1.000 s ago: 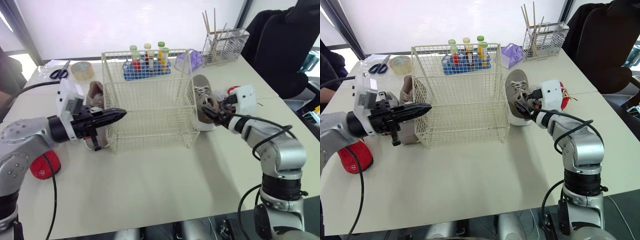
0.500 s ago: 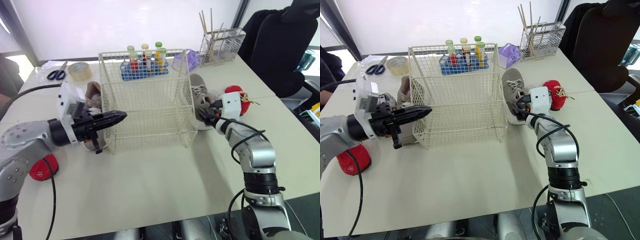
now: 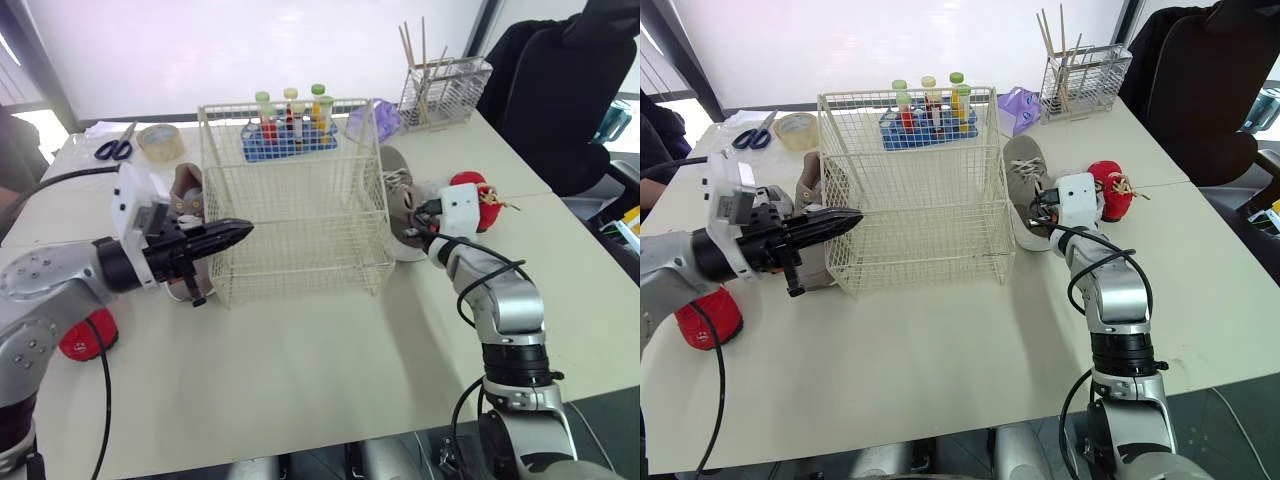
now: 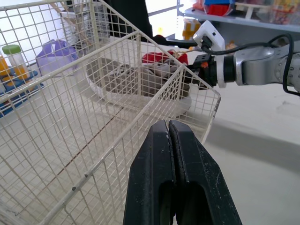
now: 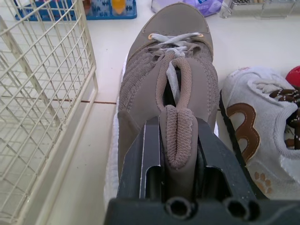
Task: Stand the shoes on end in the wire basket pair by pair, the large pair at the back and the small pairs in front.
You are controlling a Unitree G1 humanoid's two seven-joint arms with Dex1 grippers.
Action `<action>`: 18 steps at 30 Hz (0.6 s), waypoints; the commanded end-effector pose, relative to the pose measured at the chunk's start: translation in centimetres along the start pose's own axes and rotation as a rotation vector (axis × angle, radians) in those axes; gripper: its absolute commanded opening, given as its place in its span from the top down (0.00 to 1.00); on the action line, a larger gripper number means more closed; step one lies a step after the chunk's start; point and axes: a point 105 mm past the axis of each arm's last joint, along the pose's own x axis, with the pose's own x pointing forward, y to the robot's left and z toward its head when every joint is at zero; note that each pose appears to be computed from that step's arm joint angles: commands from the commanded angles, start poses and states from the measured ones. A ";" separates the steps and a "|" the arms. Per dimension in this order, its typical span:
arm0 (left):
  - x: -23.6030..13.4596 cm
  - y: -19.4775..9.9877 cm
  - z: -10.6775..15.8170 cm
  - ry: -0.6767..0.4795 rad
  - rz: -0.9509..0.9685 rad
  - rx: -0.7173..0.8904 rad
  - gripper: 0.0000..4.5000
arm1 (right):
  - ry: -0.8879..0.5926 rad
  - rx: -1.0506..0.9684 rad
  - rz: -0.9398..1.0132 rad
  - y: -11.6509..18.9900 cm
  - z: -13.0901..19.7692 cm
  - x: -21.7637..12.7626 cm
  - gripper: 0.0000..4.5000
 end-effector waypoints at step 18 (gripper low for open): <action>-0.1 1.3 4.8 -0.204 -0.005 -0.030 1.00 | -0.785 -0.300 0.392 0.1 24.8 -9.7 0.96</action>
